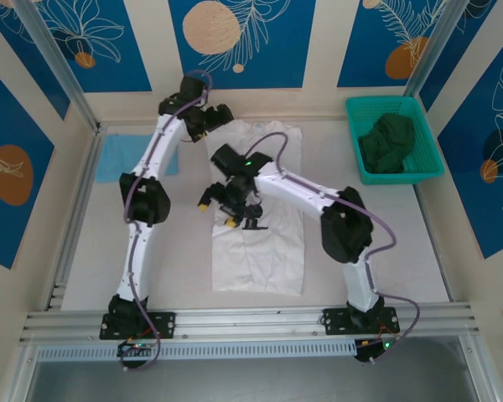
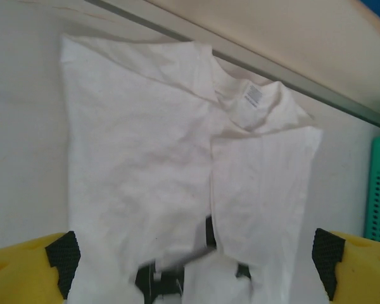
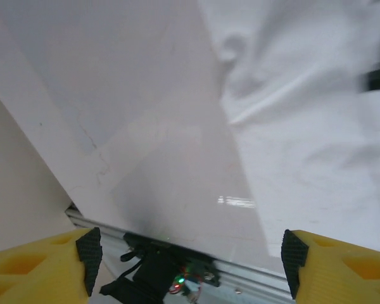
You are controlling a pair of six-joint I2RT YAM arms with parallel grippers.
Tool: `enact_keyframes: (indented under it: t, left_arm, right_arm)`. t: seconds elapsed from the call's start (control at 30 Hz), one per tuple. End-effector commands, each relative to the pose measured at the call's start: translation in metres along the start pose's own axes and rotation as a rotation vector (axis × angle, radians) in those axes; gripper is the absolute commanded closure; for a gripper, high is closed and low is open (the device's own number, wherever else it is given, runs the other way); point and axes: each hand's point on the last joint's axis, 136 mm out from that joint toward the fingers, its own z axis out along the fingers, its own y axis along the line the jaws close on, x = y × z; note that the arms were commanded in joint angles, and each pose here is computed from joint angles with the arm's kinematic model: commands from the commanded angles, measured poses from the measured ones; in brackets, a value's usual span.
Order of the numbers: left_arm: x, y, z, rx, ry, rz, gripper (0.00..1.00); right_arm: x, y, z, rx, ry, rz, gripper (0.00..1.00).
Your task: Fold and stack the t-shirts
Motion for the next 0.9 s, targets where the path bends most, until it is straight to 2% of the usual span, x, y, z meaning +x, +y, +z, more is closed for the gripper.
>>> enact_keyframes:
  t: [0.0, 0.07, 0.13, 0.23, 0.33, 0.4, 0.5, 0.6, 0.7, 0.87]
  left_arm:
    - [0.049, 0.018, -0.047, -0.09, 0.07, 0.015, 0.07]
    - [0.102, 0.032, -0.048, -0.097, 0.203, 0.03, 0.14]
    - [0.166, 0.052, -0.055, -0.109, 0.361, 0.03, 0.27]
    - [0.256, 0.082, -0.065, -0.139, 0.529, 0.044, 0.41]
    - [0.328, 0.098, -0.077, -0.128, 0.674, 0.044, 0.42]
    - [0.363, 0.101, -0.083, -0.077, 0.75, 0.03, 0.41]
    - [0.396, 0.107, -0.087, -0.046, 0.825, 0.015, 0.41]
    - [0.42, 0.12, -0.089, -0.073, 0.865, 0.028, 0.41]
    - [0.433, 0.135, -0.089, -0.091, 0.87, 0.004, 0.43]
    - [0.441, 0.138, -0.083, -0.061, 0.866, -0.015, 0.45]
  right_arm:
    - [0.003, -0.086, -0.05, 0.124, -0.037, -0.062, 0.24]
    - [0.012, -0.136, -0.053, 0.096, -0.003, 0.036, 0.26]
    - [0.027, -0.178, -0.049, 0.043, 0.042, 0.146, 0.29]
    - [0.051, -0.207, -0.035, -0.015, 0.117, 0.224, 0.35]
    - [0.069, -0.226, -0.023, 0.037, 0.158, 0.24, 0.37]
    - [0.078, -0.235, -0.016, 0.065, 0.191, 0.268, 0.39]
    - [0.09, -0.249, -0.005, 0.1, 0.231, 0.312, 0.44]
    - [0.102, -0.259, 0.004, 0.153, 0.272, 0.313, 0.47]
    - [0.113, -0.262, 0.013, 0.185, 0.31, 0.284, 0.48]
    - [0.119, -0.261, 0.02, 0.197, 0.316, 0.244, 0.49]
